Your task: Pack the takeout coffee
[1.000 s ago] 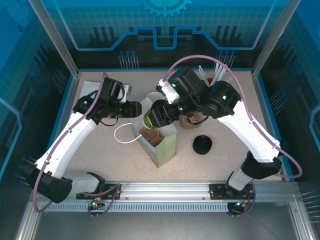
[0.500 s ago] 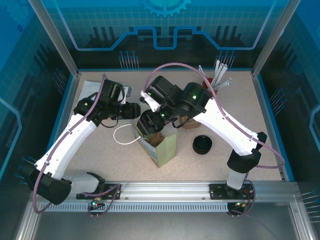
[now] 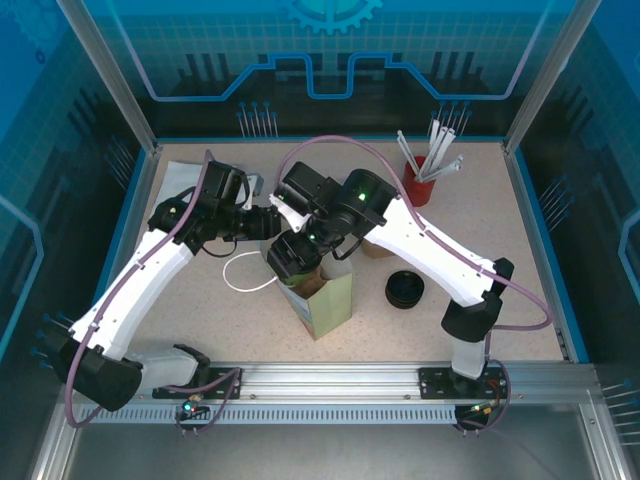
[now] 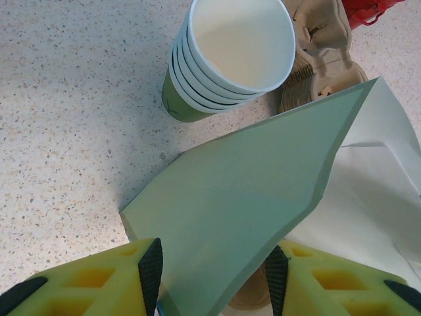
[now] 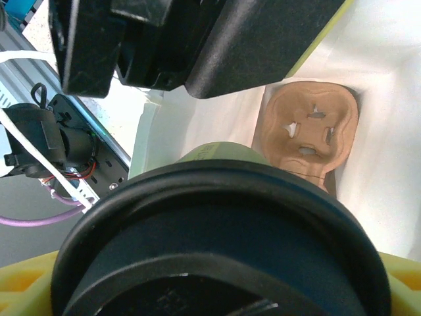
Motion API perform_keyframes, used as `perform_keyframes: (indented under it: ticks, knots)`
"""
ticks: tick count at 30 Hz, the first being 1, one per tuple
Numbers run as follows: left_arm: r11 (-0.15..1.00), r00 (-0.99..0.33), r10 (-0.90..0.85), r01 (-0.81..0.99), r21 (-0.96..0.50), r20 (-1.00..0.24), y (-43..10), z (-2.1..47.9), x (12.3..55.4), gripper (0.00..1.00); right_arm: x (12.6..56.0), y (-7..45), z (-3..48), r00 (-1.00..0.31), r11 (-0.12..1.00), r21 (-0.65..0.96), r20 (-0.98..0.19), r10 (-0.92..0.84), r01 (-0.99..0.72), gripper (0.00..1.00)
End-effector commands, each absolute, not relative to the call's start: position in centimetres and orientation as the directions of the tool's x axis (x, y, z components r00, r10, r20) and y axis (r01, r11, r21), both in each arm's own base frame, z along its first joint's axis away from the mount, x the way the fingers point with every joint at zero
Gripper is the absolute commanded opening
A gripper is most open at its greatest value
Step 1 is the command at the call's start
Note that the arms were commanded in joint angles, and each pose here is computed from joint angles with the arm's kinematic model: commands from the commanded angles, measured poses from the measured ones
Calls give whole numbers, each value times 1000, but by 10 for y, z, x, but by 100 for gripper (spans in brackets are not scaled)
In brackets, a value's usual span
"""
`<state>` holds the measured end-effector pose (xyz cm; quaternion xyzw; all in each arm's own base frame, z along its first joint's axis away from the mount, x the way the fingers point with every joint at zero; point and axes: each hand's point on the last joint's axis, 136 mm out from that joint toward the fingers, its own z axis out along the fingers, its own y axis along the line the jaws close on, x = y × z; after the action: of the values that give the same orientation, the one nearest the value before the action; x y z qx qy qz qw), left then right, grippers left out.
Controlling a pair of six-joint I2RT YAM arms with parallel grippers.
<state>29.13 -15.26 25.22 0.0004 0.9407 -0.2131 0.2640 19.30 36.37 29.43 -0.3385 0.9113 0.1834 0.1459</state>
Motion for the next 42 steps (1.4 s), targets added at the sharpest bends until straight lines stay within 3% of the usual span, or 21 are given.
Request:
perform_keyframes:
  ticks: [1, 25, 42]
  knots:
    - [901, -857, -125, 114, -419, -501, -151, 256, 288, 48, 179, 369, 285, -727, 686, 255, -343, -595, -682, 81]
    - [926, -854, -78, 129, -355, -514, -143, 239, 287, 49, 194, 322, 269, -806, 783, 225, -298, -512, -580, 81]
    - [913, -851, -92, 136, -385, -518, -146, 248, 284, 54, 198, 314, 236, -815, 808, 136, -195, -546, -573, 81]
